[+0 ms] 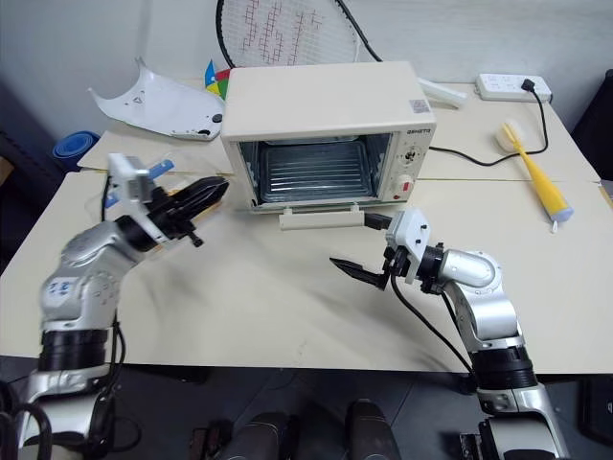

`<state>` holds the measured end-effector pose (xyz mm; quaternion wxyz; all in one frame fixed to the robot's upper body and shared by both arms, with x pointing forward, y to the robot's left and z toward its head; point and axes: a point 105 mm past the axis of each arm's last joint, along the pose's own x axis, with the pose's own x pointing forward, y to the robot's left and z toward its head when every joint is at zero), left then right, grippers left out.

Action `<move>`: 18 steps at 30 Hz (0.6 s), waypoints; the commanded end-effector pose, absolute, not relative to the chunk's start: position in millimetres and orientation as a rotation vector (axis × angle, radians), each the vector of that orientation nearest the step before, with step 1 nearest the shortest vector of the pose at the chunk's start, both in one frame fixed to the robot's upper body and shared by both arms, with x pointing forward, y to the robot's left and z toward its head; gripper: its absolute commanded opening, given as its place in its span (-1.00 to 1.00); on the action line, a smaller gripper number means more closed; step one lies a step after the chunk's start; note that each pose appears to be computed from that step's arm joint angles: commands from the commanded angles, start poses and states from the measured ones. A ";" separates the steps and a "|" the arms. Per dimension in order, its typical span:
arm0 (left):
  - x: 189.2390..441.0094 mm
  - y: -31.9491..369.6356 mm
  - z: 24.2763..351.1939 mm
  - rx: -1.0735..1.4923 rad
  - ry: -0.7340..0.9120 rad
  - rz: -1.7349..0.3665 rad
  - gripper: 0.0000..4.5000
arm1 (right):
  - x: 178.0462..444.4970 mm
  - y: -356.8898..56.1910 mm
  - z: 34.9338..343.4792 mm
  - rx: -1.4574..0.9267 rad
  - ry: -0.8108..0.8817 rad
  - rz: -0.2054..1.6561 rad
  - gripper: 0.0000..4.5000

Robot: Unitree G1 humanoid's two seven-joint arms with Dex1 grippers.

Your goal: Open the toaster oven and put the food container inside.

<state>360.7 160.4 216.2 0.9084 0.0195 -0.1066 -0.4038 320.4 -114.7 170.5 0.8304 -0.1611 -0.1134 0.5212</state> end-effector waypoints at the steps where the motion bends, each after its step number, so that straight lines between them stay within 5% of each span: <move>1: 365.3 150.3 212.8 0.126 -0.219 -0.867 -0.98 | 316.1 -109.3 177.6 -0.371 -0.298 1.109 1.00; 9: 351.2 125.8 169.9 0.208 -0.115 -1.020 -0.98 | 285.9 -148.7 148.3 -0.352 -0.212 0.985 1.00; 18: 345.8 129.7 136.7 0.255 -0.059 -0.949 -0.98 | 243.7 -203.8 133.6 -0.290 -0.163 0.758 1.00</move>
